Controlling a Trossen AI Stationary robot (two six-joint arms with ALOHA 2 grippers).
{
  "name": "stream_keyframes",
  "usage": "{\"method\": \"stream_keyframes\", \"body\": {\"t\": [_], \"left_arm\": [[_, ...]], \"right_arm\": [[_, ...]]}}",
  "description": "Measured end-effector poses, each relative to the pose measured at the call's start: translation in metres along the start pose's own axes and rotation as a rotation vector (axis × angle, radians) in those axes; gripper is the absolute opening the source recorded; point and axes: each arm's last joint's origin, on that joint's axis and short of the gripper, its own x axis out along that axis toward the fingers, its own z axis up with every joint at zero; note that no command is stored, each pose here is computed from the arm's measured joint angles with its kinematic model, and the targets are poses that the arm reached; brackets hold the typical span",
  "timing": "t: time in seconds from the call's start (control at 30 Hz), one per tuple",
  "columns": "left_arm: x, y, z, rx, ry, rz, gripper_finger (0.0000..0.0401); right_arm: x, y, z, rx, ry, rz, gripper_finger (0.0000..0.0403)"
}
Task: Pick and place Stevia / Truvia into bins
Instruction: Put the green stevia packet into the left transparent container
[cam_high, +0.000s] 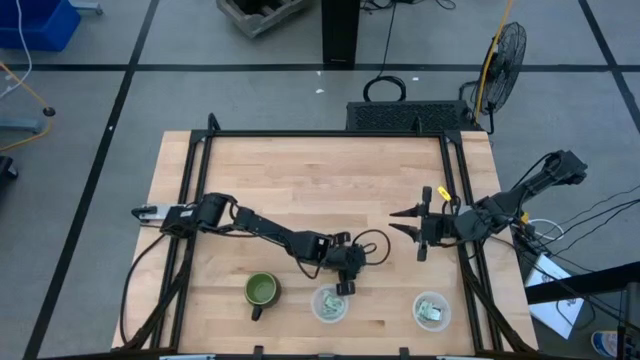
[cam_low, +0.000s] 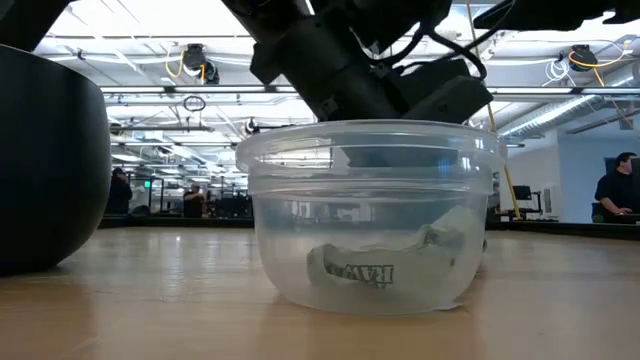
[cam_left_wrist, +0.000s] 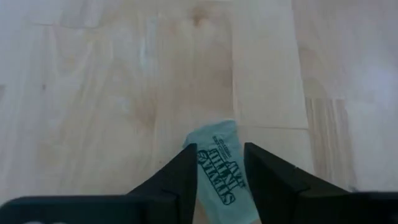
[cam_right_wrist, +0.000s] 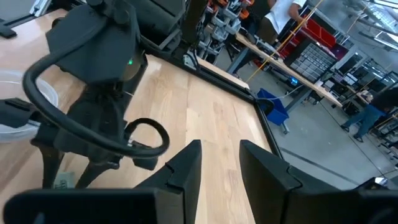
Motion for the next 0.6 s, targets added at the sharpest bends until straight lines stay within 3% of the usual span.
{"method": "stream_keyframes", "body": {"t": [0.37,0.6], "left_arm": [[-0.001,-0.003,-0.001,0.028,0.018,-0.048,0.0074],[-0.013,-0.003,0.009,0.057,-0.02,-0.026,0.0074]], "right_arm": [[0.0,0.0,0.0,-0.001,-0.001,0.0,0.0105],[0.0,0.0,0.0,-0.001,-0.001,0.0,0.0105]]}}
